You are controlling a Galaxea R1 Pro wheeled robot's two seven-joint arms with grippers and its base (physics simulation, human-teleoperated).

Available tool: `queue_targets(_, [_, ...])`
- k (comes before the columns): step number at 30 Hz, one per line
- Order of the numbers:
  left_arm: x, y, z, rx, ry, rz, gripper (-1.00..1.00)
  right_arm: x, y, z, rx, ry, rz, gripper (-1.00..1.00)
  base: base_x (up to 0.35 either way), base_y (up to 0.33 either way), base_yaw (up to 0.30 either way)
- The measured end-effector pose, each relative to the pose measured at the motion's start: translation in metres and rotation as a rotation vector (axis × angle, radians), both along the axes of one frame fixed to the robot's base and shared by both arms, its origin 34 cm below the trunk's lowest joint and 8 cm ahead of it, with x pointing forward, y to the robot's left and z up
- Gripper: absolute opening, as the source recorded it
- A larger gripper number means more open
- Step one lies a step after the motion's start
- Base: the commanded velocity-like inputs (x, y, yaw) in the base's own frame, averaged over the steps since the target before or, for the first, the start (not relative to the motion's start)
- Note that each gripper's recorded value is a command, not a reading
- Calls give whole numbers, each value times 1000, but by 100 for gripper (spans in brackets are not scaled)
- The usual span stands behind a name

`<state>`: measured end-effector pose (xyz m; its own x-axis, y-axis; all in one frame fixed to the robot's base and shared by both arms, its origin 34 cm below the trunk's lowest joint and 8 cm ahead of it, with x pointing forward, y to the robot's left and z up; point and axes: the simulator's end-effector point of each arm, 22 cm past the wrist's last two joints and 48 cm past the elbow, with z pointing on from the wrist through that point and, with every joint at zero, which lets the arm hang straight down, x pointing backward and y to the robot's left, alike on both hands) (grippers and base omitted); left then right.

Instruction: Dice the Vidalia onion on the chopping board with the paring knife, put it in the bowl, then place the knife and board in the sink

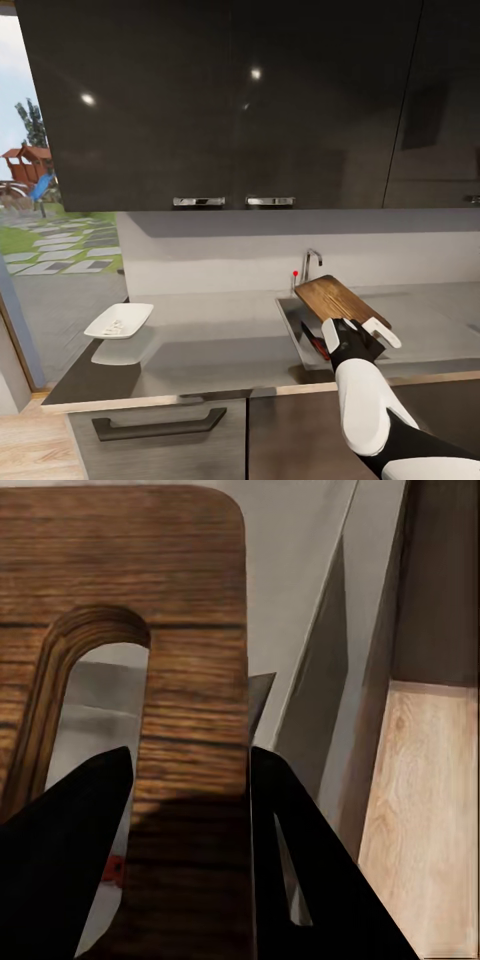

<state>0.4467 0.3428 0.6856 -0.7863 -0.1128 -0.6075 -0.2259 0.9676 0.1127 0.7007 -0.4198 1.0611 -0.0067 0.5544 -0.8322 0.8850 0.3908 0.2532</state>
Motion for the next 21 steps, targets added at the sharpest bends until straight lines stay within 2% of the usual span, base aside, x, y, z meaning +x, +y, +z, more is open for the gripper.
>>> queue_targets(3, [-1, 1, -1, -1, 5, 3, 100, 0, 1, 0, -4, 3, -2, -100, 0, 0, 0])
queue_targets(12, [-14, -1, -10, -12, 78, 8, 100, -1, -1, 2, -6, 1, -10, -100, 0, 0, 4])
queue_targets(16, [-21, -2, -14, -19, 112, 10, 100, -1, 3, -5, 23, 2, -8, -100, 0, 0, 24])
queue_targets(21, [-24, -1, -17, -19, 124, 11, 100, 0, 6, -11, 31, 11, -6, -100, 76, 0, 2])
